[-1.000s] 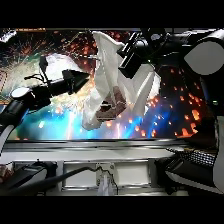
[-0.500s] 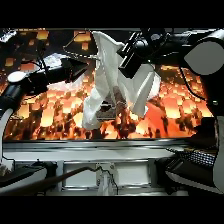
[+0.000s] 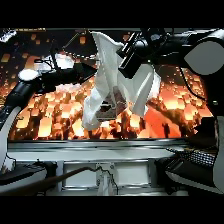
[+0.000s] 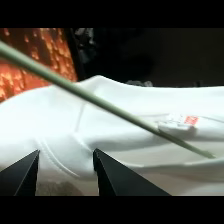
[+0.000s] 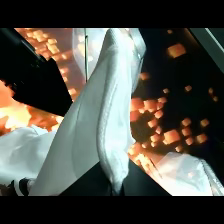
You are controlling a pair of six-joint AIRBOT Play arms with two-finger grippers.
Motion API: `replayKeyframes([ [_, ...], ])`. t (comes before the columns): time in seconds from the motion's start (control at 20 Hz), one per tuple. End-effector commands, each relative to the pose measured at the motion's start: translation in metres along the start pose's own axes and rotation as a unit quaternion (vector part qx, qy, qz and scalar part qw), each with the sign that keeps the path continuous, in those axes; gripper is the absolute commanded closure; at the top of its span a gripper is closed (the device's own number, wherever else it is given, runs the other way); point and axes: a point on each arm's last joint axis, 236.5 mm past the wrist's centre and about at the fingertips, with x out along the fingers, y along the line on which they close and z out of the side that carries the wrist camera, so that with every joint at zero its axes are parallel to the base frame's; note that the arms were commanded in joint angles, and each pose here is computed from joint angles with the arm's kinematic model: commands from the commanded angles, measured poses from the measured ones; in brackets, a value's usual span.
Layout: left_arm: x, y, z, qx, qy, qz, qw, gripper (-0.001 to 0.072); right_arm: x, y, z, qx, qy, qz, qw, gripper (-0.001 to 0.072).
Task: Fold the clothes and pants, and hang the long-sleeved shirts on hangers.
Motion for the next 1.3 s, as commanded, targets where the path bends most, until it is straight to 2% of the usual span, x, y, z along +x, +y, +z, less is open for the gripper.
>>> replayKeyframes([
  [0.0, 0.007, 0.002, 0.0, 0.015, -0.005, 0.008, 1.0, 0.0331, 0.0, 0.003, 0.0, 0.002, 0.001, 0.006, 1.0, 0.069],
  [0.05, 0.008, 0.003, -0.002, 0.016, -0.002, 0.01, 1.0, 0.0351, 0.0, 0.003, 0.0, 0.002, 0.001, 0.006, 1.0, 0.069],
  [0.3, 0.011, 0.023, -0.011, 0.016, 0.018, 0.04, 0.999, 0.0354, 0.0, 0.003, 0.0, 0.001, 0.0, 0.006, 1.0, 0.069],
  [0.35, 0.011, 0.025, -0.011, 0.011, 0.019, 0.042, 0.999, 0.0389, 0.0, 0.003, 0.0, 0.001, 0.0, 0.006, 1.0, 0.069],
  [0.6, 0.012, 0.028, -0.011, 0.008, 0.018, 0.043, 0.999, 0.0666, 0.0, 0.003, 0.0, 0.001, 0.0, 0.005, 1.0, 0.069],
  [0.65, 0.012, 0.029, -0.009, 0.008, 0.016, 0.044, 0.999, 0.0695, 0.0, 0.003, 0.0, 0.001, 0.0, 0.005, 1.0, 0.069],
  [0.9, 0.01, 0.046, -0.004, 0.002, 0.009, 0.063, 0.998, 0.0697, -0.004, 0.001, 0.001, 0.0, -0.001, 0.001, 1.0, 0.069],
  [1.05, 0.006, 0.076, -0.007, -0.015, 0.016, 0.104, 0.994, 0.0696, -0.009, 0.001, 0.003, 0.001, -0.006, -0.002, 1.0, 0.0691],
  [1.25, -0.005, 0.092, 0.014, -0.058, -0.02, 0.116, 0.991, 0.0696, -0.013, 0.004, -0.001, 0.005, 0.002, 0.004, 1.0, 0.0691],
])
